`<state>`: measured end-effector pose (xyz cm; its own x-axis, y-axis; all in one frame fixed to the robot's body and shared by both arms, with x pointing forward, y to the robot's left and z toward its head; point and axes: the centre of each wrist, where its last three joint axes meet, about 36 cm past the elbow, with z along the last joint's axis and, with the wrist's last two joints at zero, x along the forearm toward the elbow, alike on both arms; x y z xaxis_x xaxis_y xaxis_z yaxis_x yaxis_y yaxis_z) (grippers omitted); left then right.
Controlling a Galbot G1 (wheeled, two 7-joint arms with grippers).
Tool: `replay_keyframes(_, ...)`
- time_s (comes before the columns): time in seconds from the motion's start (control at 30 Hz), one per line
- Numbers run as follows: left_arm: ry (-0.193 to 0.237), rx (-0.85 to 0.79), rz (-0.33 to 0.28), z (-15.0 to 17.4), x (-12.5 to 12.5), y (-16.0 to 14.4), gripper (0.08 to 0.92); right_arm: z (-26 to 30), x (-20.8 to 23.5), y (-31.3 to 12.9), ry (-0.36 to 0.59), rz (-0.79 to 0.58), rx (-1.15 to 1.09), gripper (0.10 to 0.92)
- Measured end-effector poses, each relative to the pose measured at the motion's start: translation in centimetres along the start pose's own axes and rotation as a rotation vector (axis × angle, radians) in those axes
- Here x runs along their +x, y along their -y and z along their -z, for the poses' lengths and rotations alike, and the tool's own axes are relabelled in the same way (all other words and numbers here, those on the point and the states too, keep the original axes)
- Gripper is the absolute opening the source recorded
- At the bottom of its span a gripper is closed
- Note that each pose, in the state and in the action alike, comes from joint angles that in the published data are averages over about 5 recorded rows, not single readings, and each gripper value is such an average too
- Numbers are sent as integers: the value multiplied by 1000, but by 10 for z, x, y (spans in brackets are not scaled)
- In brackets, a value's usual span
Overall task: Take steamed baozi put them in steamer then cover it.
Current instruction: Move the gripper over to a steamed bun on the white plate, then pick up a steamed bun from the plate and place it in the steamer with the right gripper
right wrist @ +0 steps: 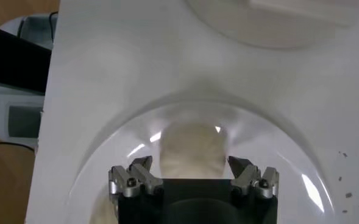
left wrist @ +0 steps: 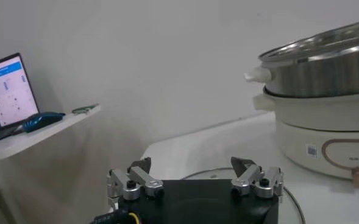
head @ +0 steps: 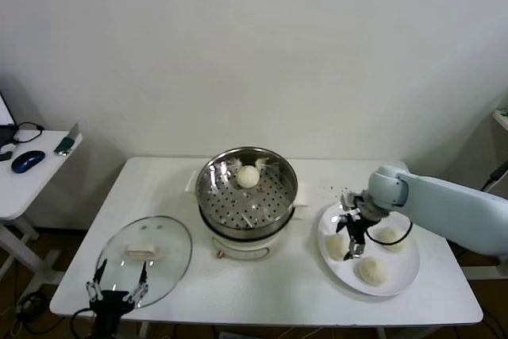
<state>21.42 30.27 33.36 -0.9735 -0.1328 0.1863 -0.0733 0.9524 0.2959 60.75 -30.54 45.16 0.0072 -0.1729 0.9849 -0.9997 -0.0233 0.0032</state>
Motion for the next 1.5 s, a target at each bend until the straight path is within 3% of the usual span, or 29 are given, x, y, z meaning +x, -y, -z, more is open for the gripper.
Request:
replay_keyframes(0.17, -1, -1, -1, 0, 0, 0, 823, 1, -4, 2, -5, 0, 4, 816)
replay_keyframes(0.43, 0, -7, -1, 0, 1, -1, 823, -1, -2, 3, -6, -2, 0, 728)
replay_keyframes(0.77, 3, -16, -3, 1, 1, 0, 823, -8, 20, 5, 7, -31, -6, 706)
replay_keyframes(1.1, 14, -20, -16, 6, 0, 6, 823, 11, 108, 34, 31, -122, 27, 710)
replay_keyframes(1.5, 44, -34, -54, 18, -2, 15, 823, 98, 222, 60, 59, -238, 100, 698)
